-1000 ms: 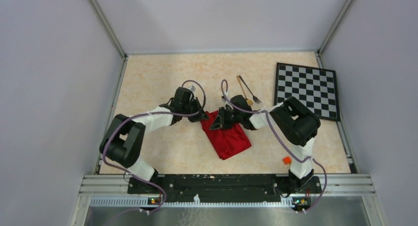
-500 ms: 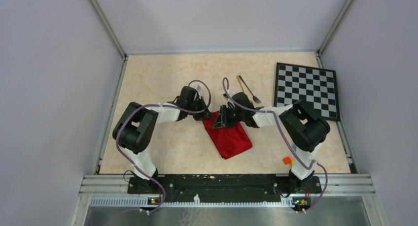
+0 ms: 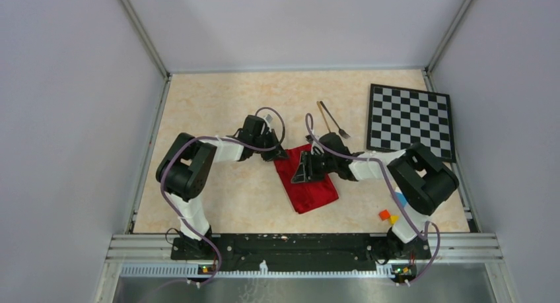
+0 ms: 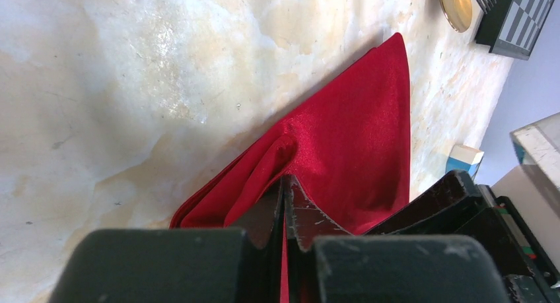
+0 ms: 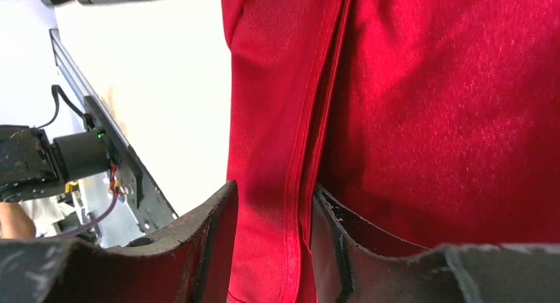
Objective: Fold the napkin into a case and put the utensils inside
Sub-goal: Fold the lower triangle-folded napkin at the center of the board.
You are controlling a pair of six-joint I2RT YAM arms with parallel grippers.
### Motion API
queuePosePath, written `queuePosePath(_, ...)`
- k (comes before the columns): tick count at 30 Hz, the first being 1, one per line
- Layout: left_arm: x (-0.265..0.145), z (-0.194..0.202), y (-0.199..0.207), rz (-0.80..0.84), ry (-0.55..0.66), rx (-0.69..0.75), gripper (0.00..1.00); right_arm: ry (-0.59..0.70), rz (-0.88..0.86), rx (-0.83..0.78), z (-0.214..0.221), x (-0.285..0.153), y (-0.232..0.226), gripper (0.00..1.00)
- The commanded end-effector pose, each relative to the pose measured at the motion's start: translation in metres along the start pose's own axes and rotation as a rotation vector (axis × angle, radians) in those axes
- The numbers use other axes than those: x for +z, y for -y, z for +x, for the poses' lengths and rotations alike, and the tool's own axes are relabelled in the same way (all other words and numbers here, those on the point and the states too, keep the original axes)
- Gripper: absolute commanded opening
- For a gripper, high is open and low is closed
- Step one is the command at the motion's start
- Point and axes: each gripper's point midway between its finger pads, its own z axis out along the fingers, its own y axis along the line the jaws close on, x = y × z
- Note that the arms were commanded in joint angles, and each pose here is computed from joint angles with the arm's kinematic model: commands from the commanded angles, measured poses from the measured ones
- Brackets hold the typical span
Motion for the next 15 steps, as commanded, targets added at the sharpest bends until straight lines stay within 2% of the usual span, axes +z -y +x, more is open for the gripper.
queuePosePath(1, 0.004, -0.005, -0.002, 0.003, 0.007, 0.023, 0.04, 0.035, -0.083, -0.014, -0.001, -0.015, -0.017, 0.43)
queuePosePath(8, 0.007, -0.002, -0.005, -0.004, -0.002, 0.007, 0.04, 0.027, -0.148, 0.054, 0.02, -0.027, -0.024, 0.39)
queuePosePath(15, 0.008, -0.003, -0.005, -0.009, -0.005, 0.0, 0.03, 0.006, -0.141, 0.08, 0.043, -0.033, -0.024, 0.3)
